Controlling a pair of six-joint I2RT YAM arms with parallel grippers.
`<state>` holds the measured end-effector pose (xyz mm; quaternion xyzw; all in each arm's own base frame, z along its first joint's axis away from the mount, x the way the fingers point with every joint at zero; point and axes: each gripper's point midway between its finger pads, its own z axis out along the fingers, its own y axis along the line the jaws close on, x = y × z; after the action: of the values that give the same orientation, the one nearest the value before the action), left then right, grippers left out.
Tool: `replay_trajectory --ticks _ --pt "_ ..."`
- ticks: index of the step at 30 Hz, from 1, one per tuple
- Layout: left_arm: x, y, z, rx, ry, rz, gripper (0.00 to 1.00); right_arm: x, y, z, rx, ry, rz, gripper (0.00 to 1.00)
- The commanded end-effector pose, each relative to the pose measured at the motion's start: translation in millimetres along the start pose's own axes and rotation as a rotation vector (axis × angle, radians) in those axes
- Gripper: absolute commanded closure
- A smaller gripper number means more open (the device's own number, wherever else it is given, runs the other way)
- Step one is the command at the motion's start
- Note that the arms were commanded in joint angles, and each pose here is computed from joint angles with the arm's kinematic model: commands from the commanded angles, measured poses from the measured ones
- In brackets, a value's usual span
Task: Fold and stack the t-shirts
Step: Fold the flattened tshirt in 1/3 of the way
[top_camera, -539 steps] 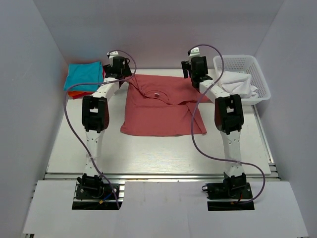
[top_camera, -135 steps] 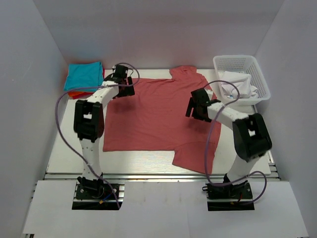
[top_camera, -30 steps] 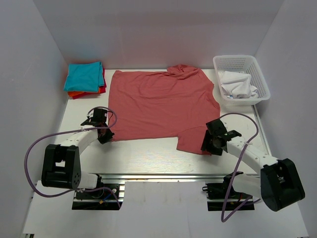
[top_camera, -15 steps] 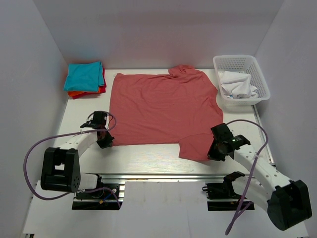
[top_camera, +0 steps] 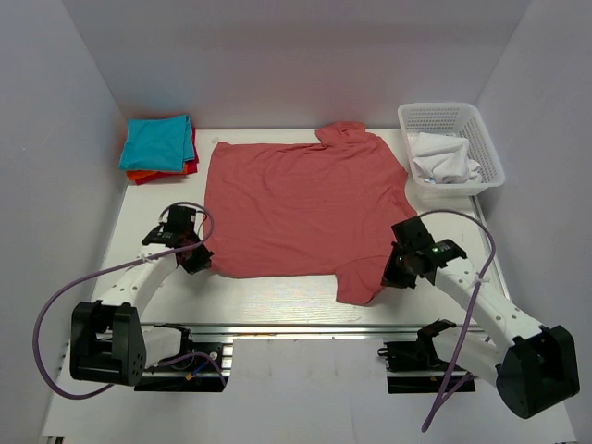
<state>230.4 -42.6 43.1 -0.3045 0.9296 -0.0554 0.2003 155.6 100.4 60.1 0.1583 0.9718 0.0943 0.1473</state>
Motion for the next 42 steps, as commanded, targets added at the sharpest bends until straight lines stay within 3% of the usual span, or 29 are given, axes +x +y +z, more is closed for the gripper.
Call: replay_trajectory --ticks 1,2,10,22,35,40,42 --pt "-30 -31 -8 0.097 -0.056 0.009 1.00 -56 45 -12 -0.138 -0.174 -0.047 1.00" --pt "-44 -37 -8 0.085 -0.082 0.019 1.00 -80 59 -16 -0.148 -0.230 -0.037 1.00" --pt "-89 -60 -2 0.047 -0.124 0.007 1.00 -150 83 -29 -0.178 -0.418 0.071 1.00" --pt "-152 -77 8 -0.049 -0.214 -0.018 1.00 -232 94 -41 -0.132 -0.542 0.060 1.00" --pt "-187 -93 46 -0.098 -0.226 0.022 1.00 -292 102 0 -0.077 -0.512 0.053 1.00" --pt "-195 -90 62 -0.141 -0.217 0.009 1.00 -315 105 37 -0.046 -0.471 0.055 1.00" --pt "-202 -91 73 -0.151 -0.211 0.003 0.94 -322 102 48 -0.019 -0.464 0.063 1.00"
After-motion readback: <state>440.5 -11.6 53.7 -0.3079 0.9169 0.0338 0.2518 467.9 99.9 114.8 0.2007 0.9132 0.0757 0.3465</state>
